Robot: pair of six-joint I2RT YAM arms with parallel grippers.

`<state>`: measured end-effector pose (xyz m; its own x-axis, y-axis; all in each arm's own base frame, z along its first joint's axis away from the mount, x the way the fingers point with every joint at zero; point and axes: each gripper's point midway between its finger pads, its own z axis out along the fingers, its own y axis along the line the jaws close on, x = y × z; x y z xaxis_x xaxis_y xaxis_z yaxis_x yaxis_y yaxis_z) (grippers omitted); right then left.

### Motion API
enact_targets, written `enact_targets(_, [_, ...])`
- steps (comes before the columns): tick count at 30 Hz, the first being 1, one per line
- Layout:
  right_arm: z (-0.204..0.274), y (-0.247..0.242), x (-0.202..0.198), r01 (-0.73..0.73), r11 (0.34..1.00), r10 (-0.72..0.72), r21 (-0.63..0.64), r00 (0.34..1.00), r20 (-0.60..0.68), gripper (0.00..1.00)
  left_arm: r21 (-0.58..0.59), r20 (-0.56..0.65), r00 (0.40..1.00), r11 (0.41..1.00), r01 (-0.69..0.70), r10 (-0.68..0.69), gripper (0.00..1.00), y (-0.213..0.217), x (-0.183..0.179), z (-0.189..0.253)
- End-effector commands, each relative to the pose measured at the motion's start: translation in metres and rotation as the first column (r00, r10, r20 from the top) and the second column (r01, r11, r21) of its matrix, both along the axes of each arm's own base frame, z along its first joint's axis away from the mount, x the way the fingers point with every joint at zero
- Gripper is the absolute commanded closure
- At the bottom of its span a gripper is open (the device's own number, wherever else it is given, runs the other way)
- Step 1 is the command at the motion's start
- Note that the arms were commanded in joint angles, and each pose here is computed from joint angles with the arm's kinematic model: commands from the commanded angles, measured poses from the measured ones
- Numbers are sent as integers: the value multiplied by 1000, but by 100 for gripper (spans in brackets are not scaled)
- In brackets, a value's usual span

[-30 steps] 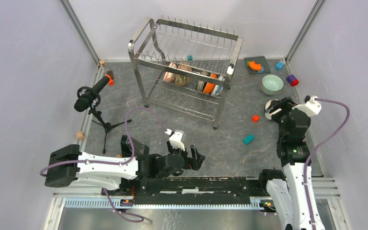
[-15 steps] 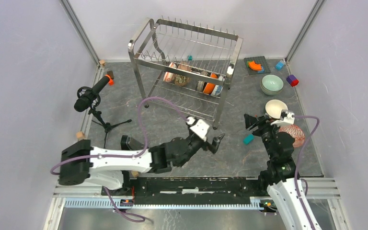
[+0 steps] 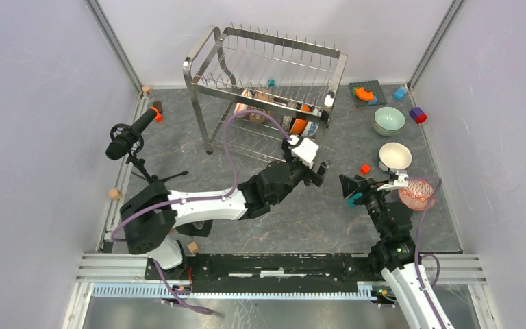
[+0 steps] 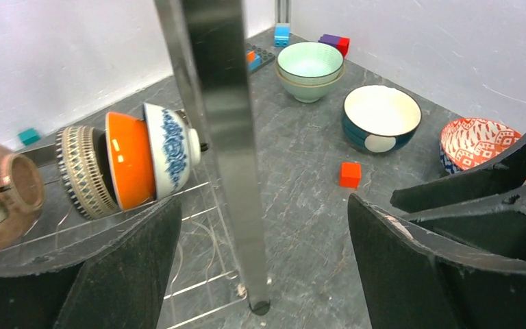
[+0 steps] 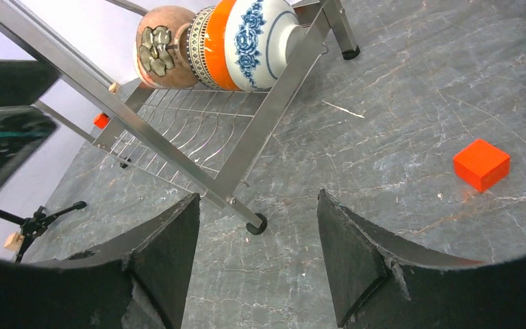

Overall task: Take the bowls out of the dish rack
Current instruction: Adjust the dish rack at the center of the board.

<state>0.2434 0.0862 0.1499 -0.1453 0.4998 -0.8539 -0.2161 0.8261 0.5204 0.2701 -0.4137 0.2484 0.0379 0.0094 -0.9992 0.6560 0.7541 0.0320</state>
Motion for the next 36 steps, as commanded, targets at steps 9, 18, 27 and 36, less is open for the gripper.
enact_targets(9, [17,9,-3,-59,997,62,-50,997,55,32,-215,60,982,963,-161,177,20,-27,43,27])
enact_targets(18, [25,3,1,-25,997,30,-75,997,70,31,-211,64,968,952,-224,242,66,-16,49,16])
enact_targets(27, [56,3,14,-2,990,27,-141,985,172,28,-197,59,983,967,-160,174,80,10,26,8])
enact_targets(36, [92,6,43,32,993,-2,-110,965,262,21,-143,9,1000,989,23,-22,86,19,-16,-7])
